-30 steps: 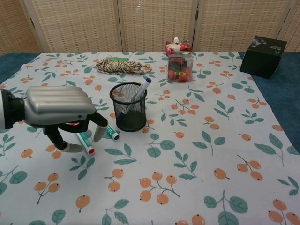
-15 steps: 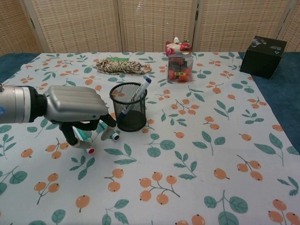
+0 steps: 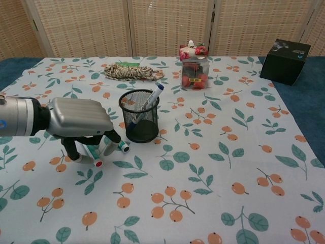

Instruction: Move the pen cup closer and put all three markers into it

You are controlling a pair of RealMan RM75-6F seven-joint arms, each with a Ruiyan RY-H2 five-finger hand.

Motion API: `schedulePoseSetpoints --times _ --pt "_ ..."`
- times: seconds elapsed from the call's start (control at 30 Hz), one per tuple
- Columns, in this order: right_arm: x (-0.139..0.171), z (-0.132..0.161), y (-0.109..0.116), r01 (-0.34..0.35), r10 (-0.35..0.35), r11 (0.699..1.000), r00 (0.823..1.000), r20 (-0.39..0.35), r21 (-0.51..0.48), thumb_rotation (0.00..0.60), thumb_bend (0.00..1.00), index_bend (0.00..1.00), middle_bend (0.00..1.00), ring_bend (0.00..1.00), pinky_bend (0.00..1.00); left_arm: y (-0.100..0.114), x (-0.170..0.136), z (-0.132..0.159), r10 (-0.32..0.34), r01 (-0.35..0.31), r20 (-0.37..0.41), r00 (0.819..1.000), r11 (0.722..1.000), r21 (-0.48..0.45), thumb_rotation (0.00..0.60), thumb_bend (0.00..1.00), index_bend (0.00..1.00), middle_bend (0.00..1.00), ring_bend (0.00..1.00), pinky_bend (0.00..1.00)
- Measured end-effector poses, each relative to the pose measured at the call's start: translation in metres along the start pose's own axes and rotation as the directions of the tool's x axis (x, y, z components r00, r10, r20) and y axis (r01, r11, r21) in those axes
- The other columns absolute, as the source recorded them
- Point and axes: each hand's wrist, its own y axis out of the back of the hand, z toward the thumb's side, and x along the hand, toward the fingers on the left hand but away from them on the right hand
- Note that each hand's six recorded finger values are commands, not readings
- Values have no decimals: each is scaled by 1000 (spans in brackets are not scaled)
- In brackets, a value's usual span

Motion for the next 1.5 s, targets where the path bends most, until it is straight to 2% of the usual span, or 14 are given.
schedulePoseSetpoints --times 0.43,0.7,1.03,1.2,1.33,1.43,1.5 --pt "0 1 -1 -2 2 1000 1000 -2 1 600 49 0 0 0 0 -12 3 2 -7 7 -1 1000 999 -31 600 343 497 983 936 914" --pt "1 1 1 3 -3 1000 1000 -6 1 600 49 0 0 0 0 -17 8 3 8 -8 3 1000 999 -46 600 345 588 987 936 914" --pt "2 2 1 11 -11 1000 1000 -6 1 600 49 0 0 0 0 -11 4 1 42 -42 -3 999 998 -54 600 353 627 999 936 917" --pt "2 2 2 13 -13 1000 1000 -7 -1 600 49 0 0 0 0 0 -8 0 78 -79 -15 997 995 -69 600 353 631 1000 939 920" --pt "1 3 2 13 -13 1000 1000 -11 -10 600 49 0 0 0 0 19 -27 0 131 -135 -42 990 984 -119 600 354 631 1000 941 923" --pt "0 2 1 7 -7 1000 1000 -12 -15 600 48 0 0 0 0 41 -45 0 185 -197 -80 979 961 -195 600 354 631 1000 943 926" --pt "-2 1 0 1 -1 1000 1000 -11 -21 600 49 0 0 0 0 61 -60 -1 229 -251 -115 967 935 -248 600 353 634 1000 943 926"
